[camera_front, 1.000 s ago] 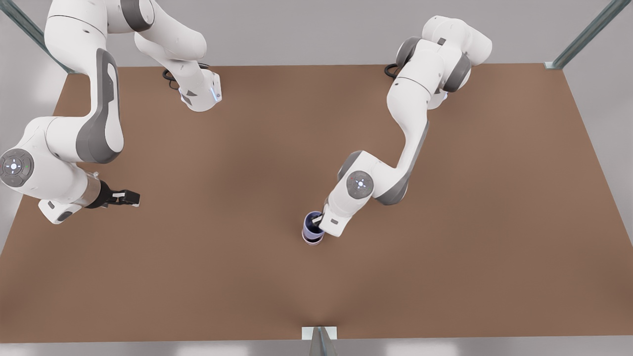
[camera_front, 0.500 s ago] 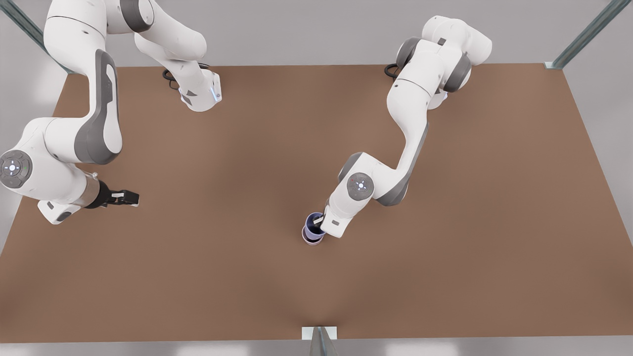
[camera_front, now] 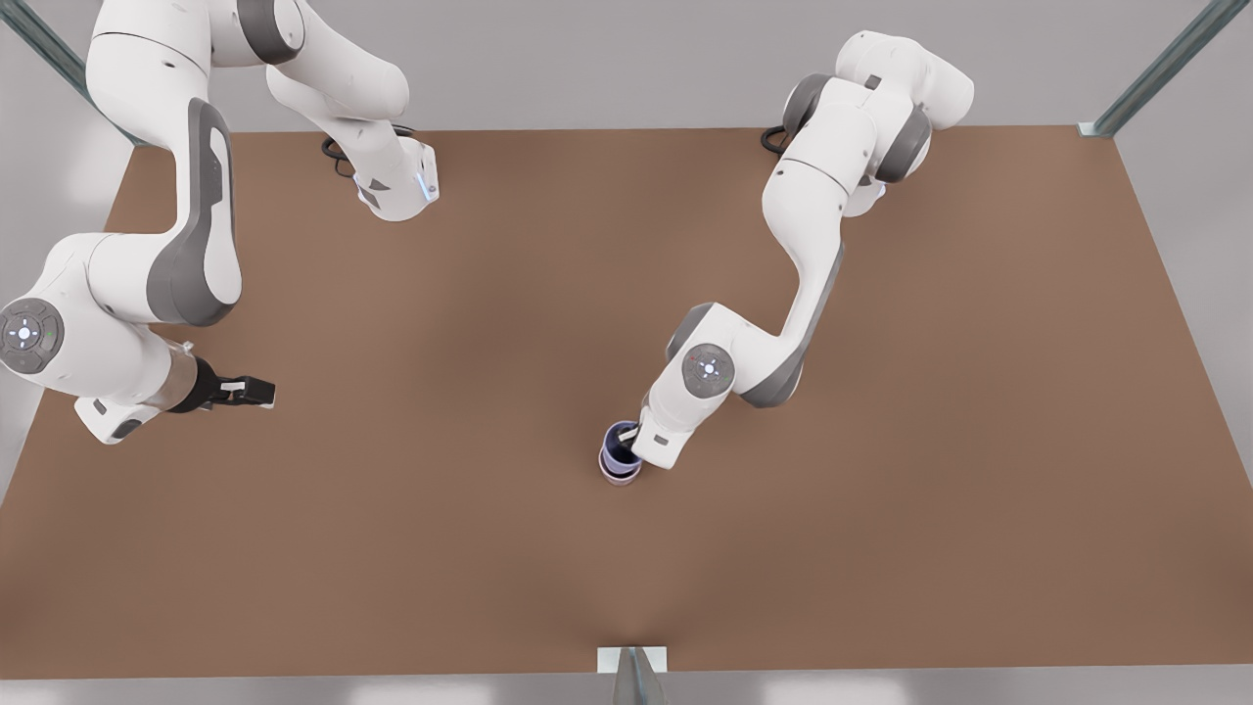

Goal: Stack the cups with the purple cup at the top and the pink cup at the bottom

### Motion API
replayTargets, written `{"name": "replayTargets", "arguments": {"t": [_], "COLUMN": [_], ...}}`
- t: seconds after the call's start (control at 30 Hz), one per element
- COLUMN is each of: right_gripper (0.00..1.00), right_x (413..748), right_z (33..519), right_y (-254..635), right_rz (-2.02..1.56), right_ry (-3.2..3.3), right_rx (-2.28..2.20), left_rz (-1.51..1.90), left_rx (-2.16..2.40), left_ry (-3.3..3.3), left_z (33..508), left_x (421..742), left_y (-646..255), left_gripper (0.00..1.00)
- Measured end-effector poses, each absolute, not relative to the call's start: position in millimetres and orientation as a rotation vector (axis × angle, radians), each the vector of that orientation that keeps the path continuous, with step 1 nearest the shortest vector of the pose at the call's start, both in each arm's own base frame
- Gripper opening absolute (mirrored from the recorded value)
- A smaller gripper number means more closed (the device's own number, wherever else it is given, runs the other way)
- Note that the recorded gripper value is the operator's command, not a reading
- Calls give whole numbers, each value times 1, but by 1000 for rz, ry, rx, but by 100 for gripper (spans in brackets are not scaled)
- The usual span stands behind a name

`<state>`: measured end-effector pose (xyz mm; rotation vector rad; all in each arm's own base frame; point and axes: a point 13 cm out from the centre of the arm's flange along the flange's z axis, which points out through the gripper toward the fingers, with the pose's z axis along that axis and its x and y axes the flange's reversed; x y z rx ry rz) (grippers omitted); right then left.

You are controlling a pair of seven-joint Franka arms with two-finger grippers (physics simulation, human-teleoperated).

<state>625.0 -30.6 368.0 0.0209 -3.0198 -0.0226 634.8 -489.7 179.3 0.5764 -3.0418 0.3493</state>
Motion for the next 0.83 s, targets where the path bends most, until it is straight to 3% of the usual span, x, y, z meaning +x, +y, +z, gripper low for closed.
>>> {"name": "replayTargets", "arguments": {"t": [0.2,0.37,0.4,0.47,0.6,0.63,0.7,0.83], "right_gripper": [100,100,100,100,100,100,100,100], "right_x": [625,626,626,626,625,625,625,625], "right_z": [369,369,369,368,367,367,367,368], "right_y": [-31,-31,-31,-31,-31,-31,-31,-31], "right_rz": [-23,-23,-23,-23,-23,-23,-23,-23], "right_ry": [-3021,-3021,-3021,-3020,-3019,-3018,-3018,-3019], "right_rx": [21,22,21,21,22,22,22,22], "left_rz": [364,409,406,354,84,38,-26,-107], "left_rx": [571,567,569,577,668,691,610,405], "left_ry": [-3047,-3054,-3052,-3062,-3100,-3078,-3025,-3019], "left_z": [193,238,246,282,392,410,422,432], "left_x": [635,635,635,641,669,665,627,596], "left_y": [-492,-490,-487,-456,-269,-218,-165,-141], "left_gripper": [54,57,100,100,100,100,100,100]}}
